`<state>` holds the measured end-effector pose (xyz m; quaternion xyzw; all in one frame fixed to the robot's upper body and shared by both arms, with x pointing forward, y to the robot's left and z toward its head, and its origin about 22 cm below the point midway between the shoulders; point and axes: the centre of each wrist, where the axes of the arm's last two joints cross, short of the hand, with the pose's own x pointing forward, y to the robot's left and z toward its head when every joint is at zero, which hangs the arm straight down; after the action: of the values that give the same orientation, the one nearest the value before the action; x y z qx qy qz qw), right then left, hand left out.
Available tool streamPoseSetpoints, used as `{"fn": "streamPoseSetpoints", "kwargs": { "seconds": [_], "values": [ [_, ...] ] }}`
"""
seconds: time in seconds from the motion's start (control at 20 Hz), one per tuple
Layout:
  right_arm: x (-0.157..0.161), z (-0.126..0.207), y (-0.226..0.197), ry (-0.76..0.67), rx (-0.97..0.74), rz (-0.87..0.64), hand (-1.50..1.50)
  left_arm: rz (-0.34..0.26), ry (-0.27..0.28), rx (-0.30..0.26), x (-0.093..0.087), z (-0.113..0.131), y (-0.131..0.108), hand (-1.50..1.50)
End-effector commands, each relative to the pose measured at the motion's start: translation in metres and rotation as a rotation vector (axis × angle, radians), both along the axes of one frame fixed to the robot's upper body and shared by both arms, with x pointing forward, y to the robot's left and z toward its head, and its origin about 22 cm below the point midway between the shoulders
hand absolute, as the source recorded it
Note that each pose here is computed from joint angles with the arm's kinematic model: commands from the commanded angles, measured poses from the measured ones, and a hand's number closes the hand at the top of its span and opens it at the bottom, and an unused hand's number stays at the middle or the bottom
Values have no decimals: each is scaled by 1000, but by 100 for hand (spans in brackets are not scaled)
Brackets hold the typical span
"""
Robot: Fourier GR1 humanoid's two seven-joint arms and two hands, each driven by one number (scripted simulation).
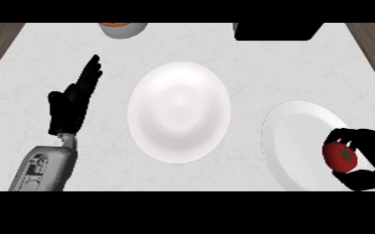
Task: Pick the tomato from the plate and place it in the plate
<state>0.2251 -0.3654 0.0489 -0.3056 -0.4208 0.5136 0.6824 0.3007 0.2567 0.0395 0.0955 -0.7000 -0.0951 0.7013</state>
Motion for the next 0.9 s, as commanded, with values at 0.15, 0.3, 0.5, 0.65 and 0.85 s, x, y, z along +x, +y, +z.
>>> {"fn": "streamPoseSetpoints", "kwargs": {
  "seconds": [0.15, 0.3, 0.5, 0.65, 0.85],
  "values": [
    [-11, -12, -3, -69, -1, 25, 150, -4, 3, 19, 2, 4, 14, 0],
    [-10, 21, 3, -162, 28, -15, 150, 4, 7, 14, -4, 10, 6, 0],
    [-40, -2, 43, -234, -12, -213, 150, 16, 23, 15, -2, 1, 6, 0],
    [-66, 1, 74, -247, -68, -373, 150, 47, 18, 26, -10, -7, 10, 0],
    [-75, 42, 106, -568, -39, -366, 150, 46, 2, 18, 3, 8, 5, 0]
  ]
}}
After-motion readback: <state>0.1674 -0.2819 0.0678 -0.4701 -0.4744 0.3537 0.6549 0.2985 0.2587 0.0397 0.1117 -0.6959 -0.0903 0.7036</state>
